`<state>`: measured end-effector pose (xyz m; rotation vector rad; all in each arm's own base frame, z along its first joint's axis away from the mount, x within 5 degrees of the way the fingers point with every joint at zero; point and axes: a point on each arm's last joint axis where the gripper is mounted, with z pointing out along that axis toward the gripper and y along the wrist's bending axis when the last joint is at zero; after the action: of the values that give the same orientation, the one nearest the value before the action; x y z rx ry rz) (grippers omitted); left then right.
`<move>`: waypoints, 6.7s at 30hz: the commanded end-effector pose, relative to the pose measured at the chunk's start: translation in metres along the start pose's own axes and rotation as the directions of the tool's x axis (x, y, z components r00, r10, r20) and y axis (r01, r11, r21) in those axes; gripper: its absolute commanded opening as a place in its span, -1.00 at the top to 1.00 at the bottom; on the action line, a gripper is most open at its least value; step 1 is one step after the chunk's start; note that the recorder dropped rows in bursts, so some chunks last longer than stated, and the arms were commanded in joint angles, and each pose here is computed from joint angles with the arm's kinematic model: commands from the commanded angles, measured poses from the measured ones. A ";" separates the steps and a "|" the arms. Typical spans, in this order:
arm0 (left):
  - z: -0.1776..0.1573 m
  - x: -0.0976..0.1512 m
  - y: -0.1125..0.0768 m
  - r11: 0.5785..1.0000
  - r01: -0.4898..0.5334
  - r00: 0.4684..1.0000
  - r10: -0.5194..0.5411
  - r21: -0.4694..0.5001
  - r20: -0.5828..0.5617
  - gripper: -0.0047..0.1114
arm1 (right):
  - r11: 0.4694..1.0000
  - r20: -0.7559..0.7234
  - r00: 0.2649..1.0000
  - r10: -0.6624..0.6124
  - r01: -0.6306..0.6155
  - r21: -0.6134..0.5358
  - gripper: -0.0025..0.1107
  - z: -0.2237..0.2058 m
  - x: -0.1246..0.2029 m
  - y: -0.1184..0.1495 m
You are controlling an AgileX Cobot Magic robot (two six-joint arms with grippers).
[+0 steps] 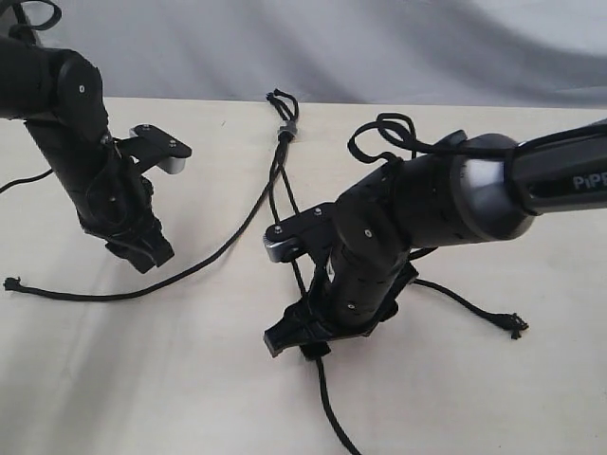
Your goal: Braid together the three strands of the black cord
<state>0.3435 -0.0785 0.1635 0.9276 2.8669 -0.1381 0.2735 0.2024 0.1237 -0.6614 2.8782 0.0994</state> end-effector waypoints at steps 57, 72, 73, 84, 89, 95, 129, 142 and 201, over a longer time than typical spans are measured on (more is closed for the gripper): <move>-0.079 0.000 -0.009 0.993 0.029 0.956 0.006 -0.117 0.292 0.91 | 0.913 -0.124 0.906 -0.404 0.393 -0.107 0.96 -0.001 -0.015 0.014; -0.077 0.001 -0.010 0.993 0.030 0.958 0.003 -0.113 0.287 0.91 | 0.975 0.116 0.974 -0.195 0.179 0.131 0.96 -0.083 -0.036 -0.080; -0.077 0.001 -0.010 0.993 0.030 0.958 0.003 -0.113 0.287 0.91 | 0.982 0.127 0.980 -0.153 0.136 0.132 0.96 -0.084 -0.037 -0.091; -0.077 0.001 -0.010 0.994 0.034 0.957 -0.001 -0.108 0.290 0.91 | 0.986 0.221 0.975 0.032 -0.067 0.155 0.96 -0.067 -0.020 -0.145; -0.077 0.001 -0.010 0.994 0.035 0.957 -0.002 -0.106 0.291 0.91 | 0.984 0.212 0.975 0.066 -0.099 0.145 0.96 -0.062 -0.014 -0.144; -0.077 -0.001 -0.013 0.996 0.067 0.949 -0.046 -0.058 0.313 0.91 | 0.974 0.226 0.963 0.148 -0.181 0.134 0.29 -0.062 -0.014 -0.145; 0.007 -0.046 -0.154 0.956 0.283 0.942 -0.291 0.070 0.169 0.24 | 0.922 0.280 0.926 0.253 -0.318 0.219 -0.72 -0.086 0.003 -0.201; 0.040 -0.063 -0.155 0.951 0.301 0.944 -0.307 0.062 0.118 0.24 | 0.922 0.281 0.926 0.254 -0.319 0.218 -0.72 -0.086 0.003 -0.200; 0.045 -0.023 -0.066 0.998 0.053 0.997 -0.054 -0.017 -0.056 0.92 | 0.935 0.301 0.923 0.239 -0.303 0.186 -0.72 -0.086 0.000 -0.198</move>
<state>0.3439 -0.1307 0.1275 0.8313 2.8727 0.0719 0.3449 0.0172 0.2004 -0.1809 2.6538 -0.0930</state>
